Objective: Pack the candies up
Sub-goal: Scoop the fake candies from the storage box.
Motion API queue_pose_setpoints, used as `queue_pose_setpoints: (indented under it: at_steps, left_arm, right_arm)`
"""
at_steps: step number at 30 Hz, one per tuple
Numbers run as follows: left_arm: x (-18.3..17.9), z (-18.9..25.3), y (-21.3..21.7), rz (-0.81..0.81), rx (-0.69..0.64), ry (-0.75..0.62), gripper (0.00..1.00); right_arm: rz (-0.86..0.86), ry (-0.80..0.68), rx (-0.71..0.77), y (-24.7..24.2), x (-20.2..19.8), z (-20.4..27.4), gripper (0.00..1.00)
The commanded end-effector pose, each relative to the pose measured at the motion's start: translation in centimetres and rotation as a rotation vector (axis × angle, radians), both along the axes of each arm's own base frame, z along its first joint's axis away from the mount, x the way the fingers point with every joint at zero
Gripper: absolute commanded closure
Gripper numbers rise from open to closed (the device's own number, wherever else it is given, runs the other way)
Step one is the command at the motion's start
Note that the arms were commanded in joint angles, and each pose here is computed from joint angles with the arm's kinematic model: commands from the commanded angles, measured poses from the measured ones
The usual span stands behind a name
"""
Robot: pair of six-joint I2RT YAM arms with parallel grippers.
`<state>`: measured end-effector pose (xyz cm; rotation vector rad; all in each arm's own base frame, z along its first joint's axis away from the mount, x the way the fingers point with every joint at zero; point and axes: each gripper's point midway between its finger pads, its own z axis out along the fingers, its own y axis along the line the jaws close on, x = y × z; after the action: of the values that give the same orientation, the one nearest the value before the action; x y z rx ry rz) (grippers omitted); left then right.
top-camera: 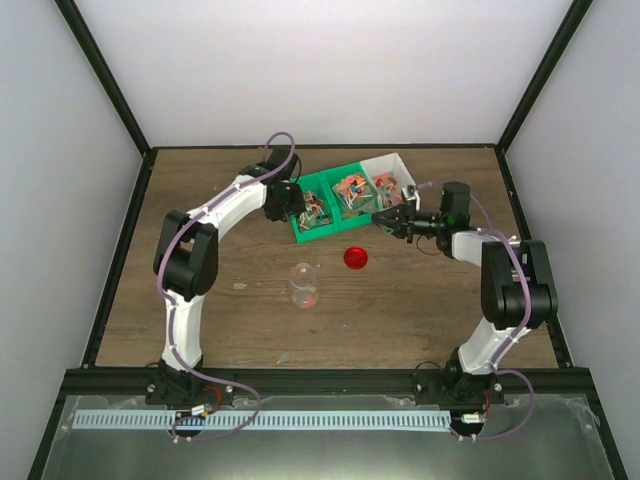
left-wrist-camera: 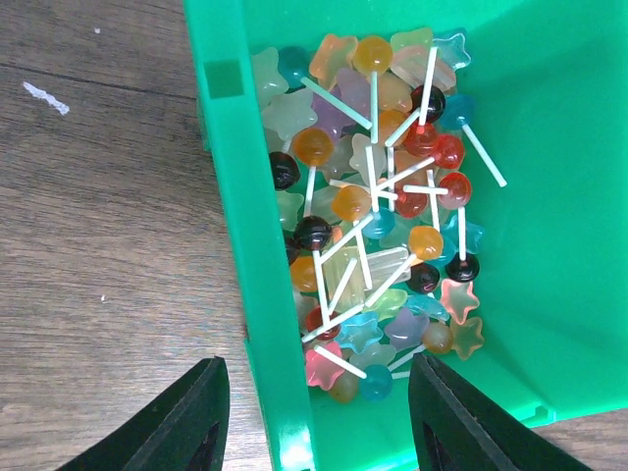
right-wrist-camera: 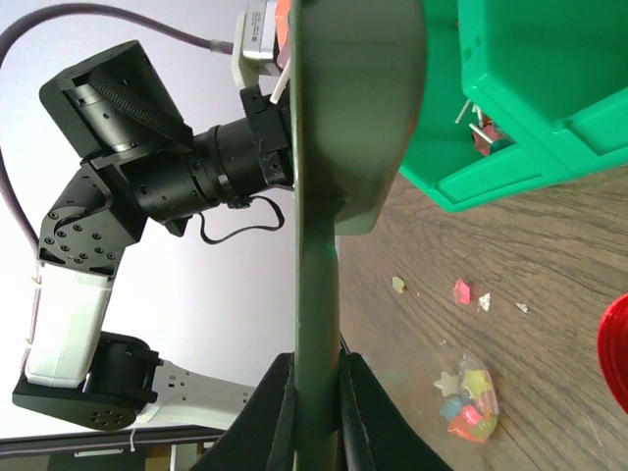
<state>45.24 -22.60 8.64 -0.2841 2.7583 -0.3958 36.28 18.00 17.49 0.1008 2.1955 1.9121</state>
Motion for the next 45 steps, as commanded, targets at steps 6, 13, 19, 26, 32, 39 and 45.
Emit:
queue_pose_setpoints:
  at_steps: [6,13,19,26,32,39,45]
  left_arm:
    - [0.3,3.7,1.1,0.019,-0.024,-0.059,0.48]
    - [-0.3,3.7,2.1,0.028,-0.014,-0.039,0.47]
    - [-1.7,5.4,3.4,0.049,-0.012,-0.097,0.47]
    - [-3.1,6.6,4.0,0.072,-0.044,-0.130,0.47]
    - [-3.0,6.6,3.8,0.069,-0.055,-0.127,0.47]
    - [-2.8,6.3,3.7,0.058,-0.047,-0.122,0.47]
    - [-2.5,5.9,3.4,0.048,-0.051,-0.120,0.47]
  right_arm:
    - [-0.024,-0.085,-0.021,-1.3,0.6,1.7,0.99]
    - [0.032,-0.055,0.019,0.6,-1.5,2.1,0.99]
    - [0.054,-0.046,-0.008,1.3,-2.7,1.9,0.99]
    - [0.049,-0.109,-0.047,0.9,-4.4,3.2,0.99]
    - [0.015,-0.093,0.019,-0.8,-5.0,4.0,0.99]
    - [0.012,-0.106,0.059,-1.3,-6.1,4.7,0.99]
    - [0.051,-0.055,0.040,-1.3,-8.5,4.1,0.99]
